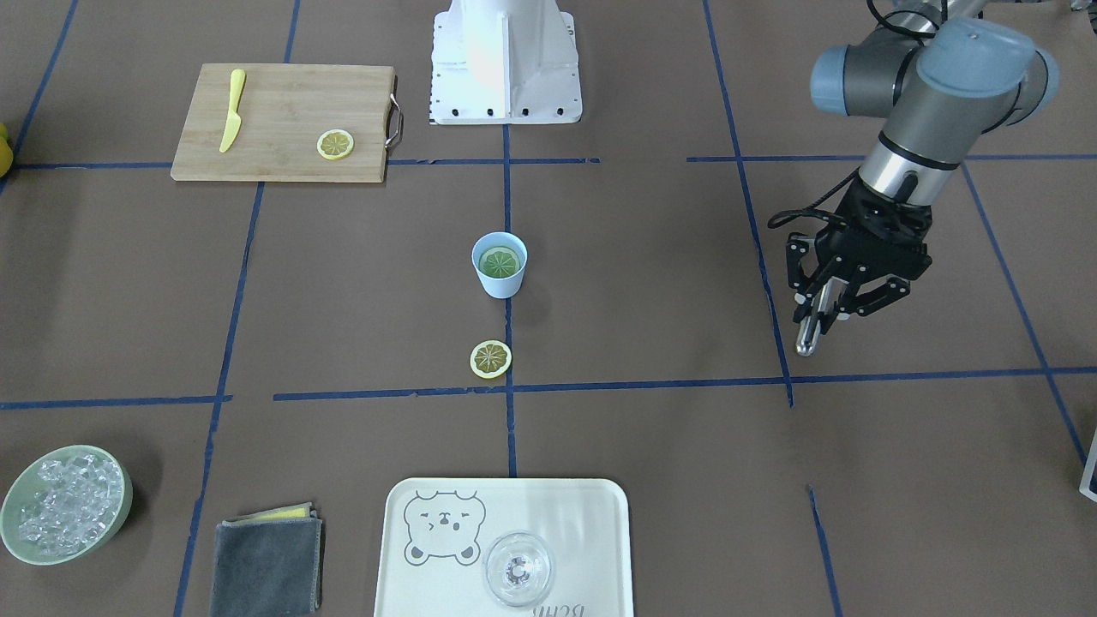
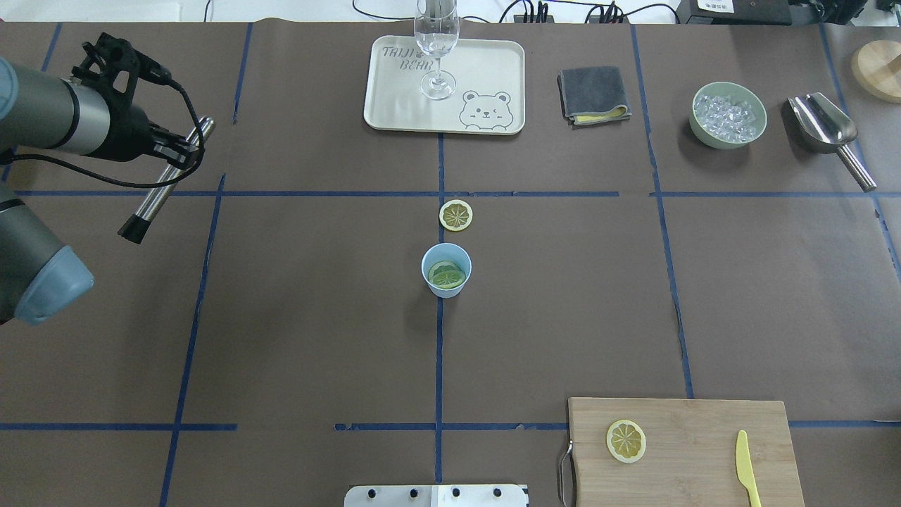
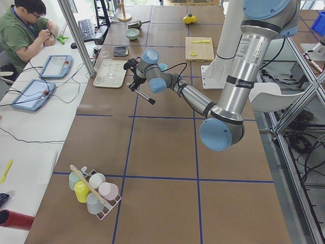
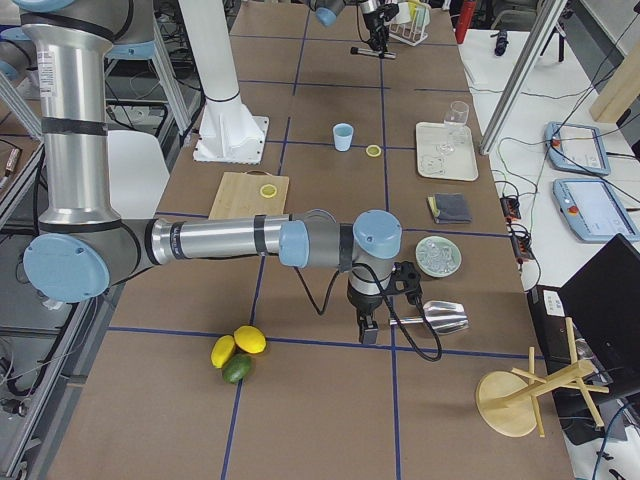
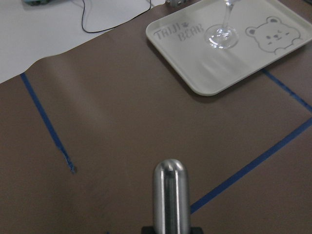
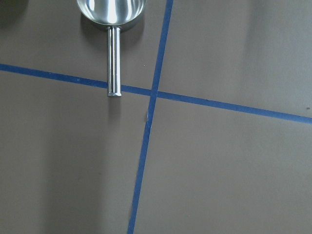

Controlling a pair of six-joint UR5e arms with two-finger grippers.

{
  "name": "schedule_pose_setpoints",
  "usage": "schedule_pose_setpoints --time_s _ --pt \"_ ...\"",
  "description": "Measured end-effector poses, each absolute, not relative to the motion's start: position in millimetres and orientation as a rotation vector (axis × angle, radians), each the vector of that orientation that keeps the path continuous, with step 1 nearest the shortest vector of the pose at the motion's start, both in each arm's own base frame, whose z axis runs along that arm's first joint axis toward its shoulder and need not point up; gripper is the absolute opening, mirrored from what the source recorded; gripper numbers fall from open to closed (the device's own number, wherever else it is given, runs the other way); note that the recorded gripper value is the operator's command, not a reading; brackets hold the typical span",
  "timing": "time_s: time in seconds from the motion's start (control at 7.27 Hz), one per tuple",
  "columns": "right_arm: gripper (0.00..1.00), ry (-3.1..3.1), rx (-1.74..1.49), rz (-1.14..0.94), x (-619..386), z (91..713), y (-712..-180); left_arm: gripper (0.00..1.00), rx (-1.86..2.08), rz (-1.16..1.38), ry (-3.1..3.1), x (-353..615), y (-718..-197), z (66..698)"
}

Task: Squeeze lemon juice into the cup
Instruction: 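Carry the muddler back to its spot and lower it to the table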

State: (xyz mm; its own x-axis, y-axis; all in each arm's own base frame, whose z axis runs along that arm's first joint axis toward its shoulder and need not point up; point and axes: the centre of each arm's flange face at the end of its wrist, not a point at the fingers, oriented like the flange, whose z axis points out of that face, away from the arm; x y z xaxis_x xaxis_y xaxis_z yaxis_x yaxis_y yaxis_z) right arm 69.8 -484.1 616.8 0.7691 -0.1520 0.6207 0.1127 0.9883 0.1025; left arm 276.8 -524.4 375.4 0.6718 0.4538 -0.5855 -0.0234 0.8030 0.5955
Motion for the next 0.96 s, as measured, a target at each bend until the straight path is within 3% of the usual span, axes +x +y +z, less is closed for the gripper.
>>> schedule_pose_setpoints --time_s 0.41,0.96 --pt "1.0 -0.679 0.065 -0.145 70 615 -485 0.0 0.403 -0.026 0.788 277 -526 428" --pt "1.0 -0.677 0.07 -0.148 70 613 -487 0.0 0.323 -0.098 0.727 293 -530 475"
